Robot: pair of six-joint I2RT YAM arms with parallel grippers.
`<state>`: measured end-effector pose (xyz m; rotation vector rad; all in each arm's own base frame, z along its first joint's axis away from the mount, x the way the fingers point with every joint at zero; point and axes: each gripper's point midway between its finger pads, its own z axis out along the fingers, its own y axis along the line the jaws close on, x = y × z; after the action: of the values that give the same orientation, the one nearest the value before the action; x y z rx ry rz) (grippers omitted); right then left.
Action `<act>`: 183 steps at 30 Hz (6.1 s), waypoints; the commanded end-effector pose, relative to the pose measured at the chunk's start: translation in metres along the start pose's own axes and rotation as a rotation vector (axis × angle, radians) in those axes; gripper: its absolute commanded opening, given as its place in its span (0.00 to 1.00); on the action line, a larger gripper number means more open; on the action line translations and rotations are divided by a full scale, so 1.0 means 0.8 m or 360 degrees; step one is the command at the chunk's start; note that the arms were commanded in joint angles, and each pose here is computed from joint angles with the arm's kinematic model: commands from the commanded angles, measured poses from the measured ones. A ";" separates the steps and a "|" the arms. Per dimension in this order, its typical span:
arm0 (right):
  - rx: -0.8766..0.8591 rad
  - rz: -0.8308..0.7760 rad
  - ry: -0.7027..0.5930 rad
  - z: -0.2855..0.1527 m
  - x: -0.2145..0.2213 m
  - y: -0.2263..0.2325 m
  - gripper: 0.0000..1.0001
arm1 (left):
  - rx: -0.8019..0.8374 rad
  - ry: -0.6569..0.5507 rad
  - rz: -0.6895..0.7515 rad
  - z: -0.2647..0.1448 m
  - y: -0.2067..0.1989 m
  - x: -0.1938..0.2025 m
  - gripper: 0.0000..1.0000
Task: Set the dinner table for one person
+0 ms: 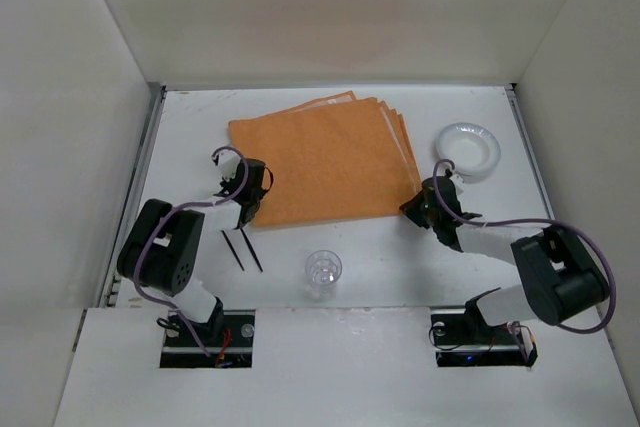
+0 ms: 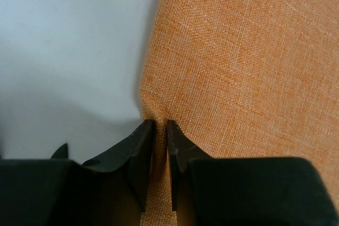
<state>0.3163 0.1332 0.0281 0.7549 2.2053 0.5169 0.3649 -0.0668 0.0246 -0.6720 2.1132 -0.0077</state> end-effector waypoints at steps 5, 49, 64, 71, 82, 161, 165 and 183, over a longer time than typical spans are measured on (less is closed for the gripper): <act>-0.0088 0.0053 0.0027 -0.026 0.025 0.010 0.03 | 0.0085 -0.0035 -0.0100 0.020 -0.032 -0.023 0.13; 0.0060 0.0616 -0.0745 -0.008 -0.276 -0.096 0.66 | 0.1029 -0.0569 -0.0332 -0.194 -0.043 -0.068 0.34; -0.0142 0.0943 -0.0681 0.057 -0.290 -0.122 0.42 | 0.0943 -0.0569 -0.0388 -0.175 -0.029 -0.066 0.40; -0.0392 0.0981 -0.0823 0.029 -0.319 -0.107 0.15 | 0.0918 -0.0583 -0.0391 -0.171 -0.025 -0.067 0.42; -0.0928 0.0670 -0.0813 -0.073 -0.330 0.059 0.13 | 0.0921 -0.0572 -0.0392 -0.167 -0.028 -0.064 0.43; -0.0521 -0.1528 0.0477 -0.238 0.160 0.188 0.58 | 0.0922 -0.0568 -0.0418 -0.171 -0.024 -0.066 0.50; -0.0506 -0.1592 0.0519 -0.227 0.184 0.186 0.57 | 0.0929 -0.0570 -0.0407 -0.172 -0.027 -0.066 0.50; -0.0473 -0.1628 0.0548 -0.189 0.221 0.188 0.09 | 0.0925 -0.0559 -0.0408 -0.171 -0.026 -0.064 0.51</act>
<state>0.1525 0.3248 0.0934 -0.6913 2.4523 0.3421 0.2910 -0.0928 0.1339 -0.5272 1.6253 -0.5506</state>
